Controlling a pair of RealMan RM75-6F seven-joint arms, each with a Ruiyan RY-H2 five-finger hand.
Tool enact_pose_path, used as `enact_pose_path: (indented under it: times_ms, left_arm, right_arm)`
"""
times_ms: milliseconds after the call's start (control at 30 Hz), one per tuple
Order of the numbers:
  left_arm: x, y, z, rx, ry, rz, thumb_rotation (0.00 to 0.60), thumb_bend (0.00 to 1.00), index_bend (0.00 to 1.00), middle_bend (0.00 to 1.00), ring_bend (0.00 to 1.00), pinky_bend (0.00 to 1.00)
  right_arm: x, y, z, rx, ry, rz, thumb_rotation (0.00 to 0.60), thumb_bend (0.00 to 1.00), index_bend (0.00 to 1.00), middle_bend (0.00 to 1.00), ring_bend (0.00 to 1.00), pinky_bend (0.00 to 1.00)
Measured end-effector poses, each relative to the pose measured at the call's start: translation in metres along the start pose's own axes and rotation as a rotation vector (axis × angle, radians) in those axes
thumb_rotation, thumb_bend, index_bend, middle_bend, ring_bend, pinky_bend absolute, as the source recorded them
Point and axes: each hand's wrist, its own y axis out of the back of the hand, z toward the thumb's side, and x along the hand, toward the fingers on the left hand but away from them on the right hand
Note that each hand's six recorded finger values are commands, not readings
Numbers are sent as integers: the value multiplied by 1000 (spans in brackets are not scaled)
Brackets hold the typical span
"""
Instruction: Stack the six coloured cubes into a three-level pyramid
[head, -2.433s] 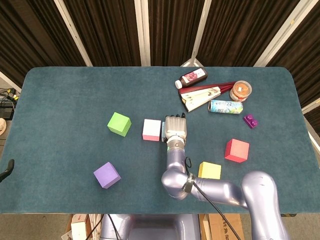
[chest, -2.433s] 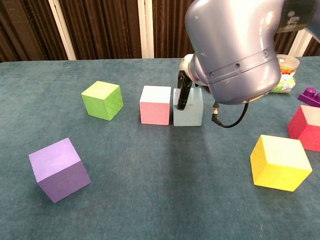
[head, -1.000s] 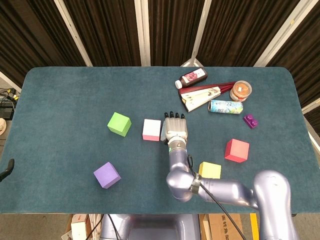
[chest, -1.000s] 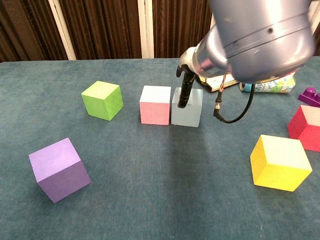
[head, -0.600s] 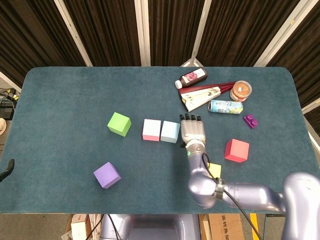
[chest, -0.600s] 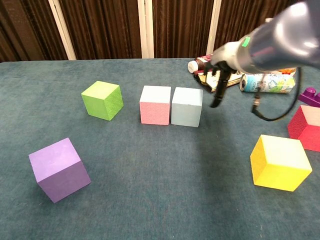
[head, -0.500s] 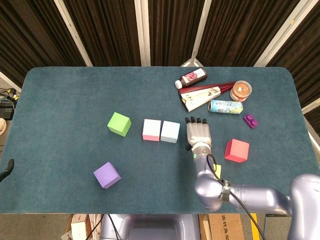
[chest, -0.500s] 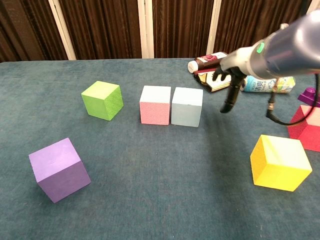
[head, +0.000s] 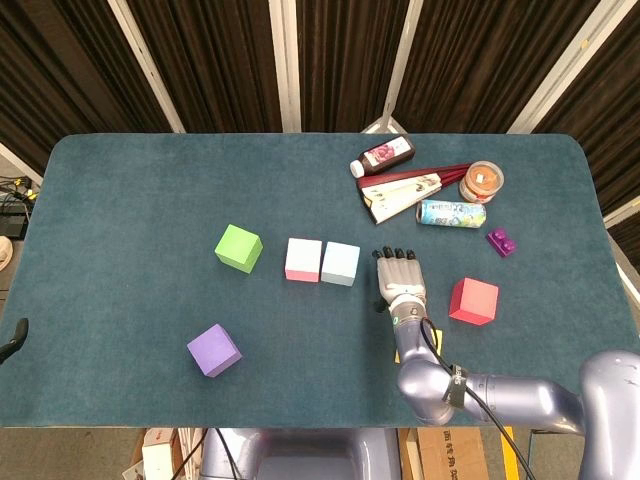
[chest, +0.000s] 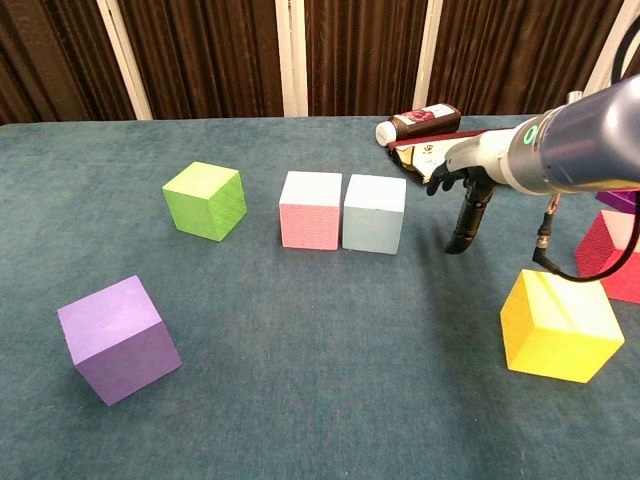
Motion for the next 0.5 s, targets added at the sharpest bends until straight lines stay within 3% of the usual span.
enact_pose_path:
  times_ms: [500]
  left_arm:
    - [0, 1, -1, -4, 3, 7, 600, 380, 111, 0, 0, 0]
  right_arm:
    - [-7, -3, 17, -33, 30, 12, 600, 287, 155, 92, 15, 0]
